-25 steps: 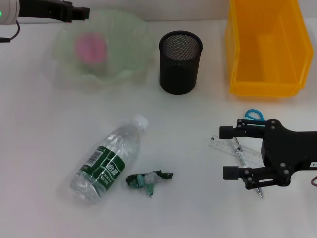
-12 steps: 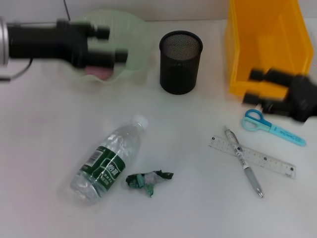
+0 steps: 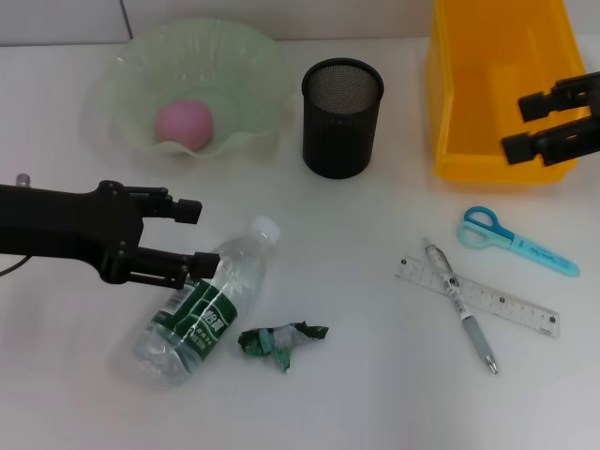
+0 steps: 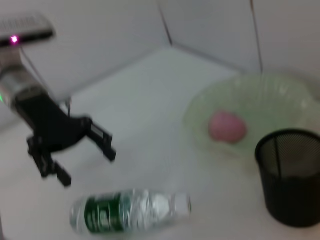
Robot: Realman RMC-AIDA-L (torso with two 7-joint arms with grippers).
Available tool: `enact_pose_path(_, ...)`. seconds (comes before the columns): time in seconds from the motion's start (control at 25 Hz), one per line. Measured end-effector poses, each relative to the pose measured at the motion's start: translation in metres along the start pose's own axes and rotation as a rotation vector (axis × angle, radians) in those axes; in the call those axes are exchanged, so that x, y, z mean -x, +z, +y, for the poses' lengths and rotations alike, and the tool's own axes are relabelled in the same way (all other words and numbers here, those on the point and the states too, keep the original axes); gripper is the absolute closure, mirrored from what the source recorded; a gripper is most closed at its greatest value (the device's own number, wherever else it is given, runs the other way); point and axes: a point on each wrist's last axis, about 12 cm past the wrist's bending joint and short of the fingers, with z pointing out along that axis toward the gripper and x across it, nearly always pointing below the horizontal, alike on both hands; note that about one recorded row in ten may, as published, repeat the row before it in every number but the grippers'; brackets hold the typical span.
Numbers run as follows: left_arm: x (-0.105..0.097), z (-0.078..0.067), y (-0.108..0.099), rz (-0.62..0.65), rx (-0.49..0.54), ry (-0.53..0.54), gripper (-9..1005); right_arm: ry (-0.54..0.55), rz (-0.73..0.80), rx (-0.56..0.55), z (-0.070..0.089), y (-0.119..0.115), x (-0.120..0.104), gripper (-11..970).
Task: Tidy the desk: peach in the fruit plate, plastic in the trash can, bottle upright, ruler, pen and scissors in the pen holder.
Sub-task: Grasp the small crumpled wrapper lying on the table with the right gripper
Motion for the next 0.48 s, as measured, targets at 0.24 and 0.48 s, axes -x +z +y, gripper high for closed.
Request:
enact_pose_path(0.24,-0.006,-0.003,-0.004,0.001,-0.009,-0.021,162,-0.142,0.38,0.075,0.027,0.069,0.049,127)
enact_pose_path(0.48,-0.009,-0.003,-0.01,-0.006,0.001,-0.036,162,-0.326,0.51,0.133,0.046,0.116,0.04,128)
